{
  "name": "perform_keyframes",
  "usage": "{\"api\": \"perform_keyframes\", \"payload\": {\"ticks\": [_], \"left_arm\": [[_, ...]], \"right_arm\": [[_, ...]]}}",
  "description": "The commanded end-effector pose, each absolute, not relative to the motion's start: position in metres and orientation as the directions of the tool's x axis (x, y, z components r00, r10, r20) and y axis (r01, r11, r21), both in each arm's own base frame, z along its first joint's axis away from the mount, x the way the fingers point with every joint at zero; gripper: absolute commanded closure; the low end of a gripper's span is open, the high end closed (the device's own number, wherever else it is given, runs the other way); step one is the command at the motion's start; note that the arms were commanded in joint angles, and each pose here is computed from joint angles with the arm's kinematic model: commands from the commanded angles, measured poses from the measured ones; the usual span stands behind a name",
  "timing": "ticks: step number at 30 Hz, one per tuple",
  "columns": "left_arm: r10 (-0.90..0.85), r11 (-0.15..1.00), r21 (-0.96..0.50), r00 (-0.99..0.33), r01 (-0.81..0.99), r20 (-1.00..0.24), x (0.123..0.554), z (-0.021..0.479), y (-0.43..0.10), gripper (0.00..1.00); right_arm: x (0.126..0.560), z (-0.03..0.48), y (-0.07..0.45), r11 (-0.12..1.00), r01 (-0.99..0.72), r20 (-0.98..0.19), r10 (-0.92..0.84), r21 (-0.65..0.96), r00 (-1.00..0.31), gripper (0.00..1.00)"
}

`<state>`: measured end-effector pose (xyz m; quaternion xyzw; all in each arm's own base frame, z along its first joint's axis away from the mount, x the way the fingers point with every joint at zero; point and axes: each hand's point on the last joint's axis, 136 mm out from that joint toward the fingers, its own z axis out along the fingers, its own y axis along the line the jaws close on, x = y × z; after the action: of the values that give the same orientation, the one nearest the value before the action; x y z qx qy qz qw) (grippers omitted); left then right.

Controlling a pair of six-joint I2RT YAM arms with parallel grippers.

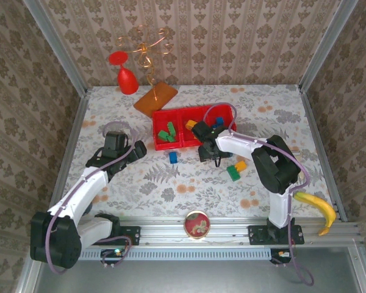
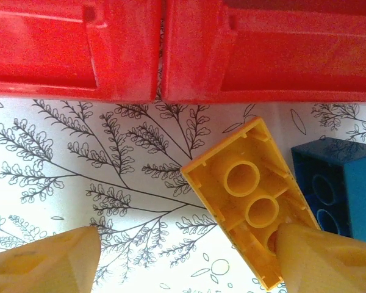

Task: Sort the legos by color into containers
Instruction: Rotate the lego at the center of the table, then pick up the lego from the center of the table.

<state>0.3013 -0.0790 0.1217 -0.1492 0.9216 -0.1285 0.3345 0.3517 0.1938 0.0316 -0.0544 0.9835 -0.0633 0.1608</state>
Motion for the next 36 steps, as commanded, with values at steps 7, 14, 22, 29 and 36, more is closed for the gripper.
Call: {"api": "perform_keyframes", "payload": {"ticks": [7, 14, 22, 29, 36], "left_arm": [[-0.370, 0.918, -0.348, -0.729, -0.190, -0.576, 0.305, 0.121, -0.079, 0.00], [-0.373, 0.916, -0.352, -0.728, -0.191, -0.575, 0.305, 0.121, -0.080, 0.00], [-0.373, 0.916, -0.353, -0.729, -0.191, -0.574, 0.305, 0.121, -0.080, 0.00], [-0.373, 0.916, -0.353, -0.729, -0.190, -0.574, 0.305, 0.121, -0.080, 0.00], [-0.373, 0.916, -0.354, -0.728, -0.189, -0.575, 0.303, 0.121, -0.080, 0.00]], "right_arm": [[0.324, 0.030, 0.219, 0.992, -0.122, -0.251, -0.126, -0.031, -0.960, 0.31], [0.313, 0.038, 0.228, 0.992, -0.124, -0.245, -0.112, 0.035, -0.963, 0.35], [0.310, 0.055, 0.227, 0.990, -0.131, -0.269, -0.115, 0.044, -0.956, 0.38], [0.318, 0.073, 0.219, 0.991, -0.132, -0.323, -0.124, 0.002, -0.938, 0.36], [0.332, 0.068, 0.205, 0.996, -0.074, -0.333, -0.088, -0.054, -0.939, 0.30]]}}
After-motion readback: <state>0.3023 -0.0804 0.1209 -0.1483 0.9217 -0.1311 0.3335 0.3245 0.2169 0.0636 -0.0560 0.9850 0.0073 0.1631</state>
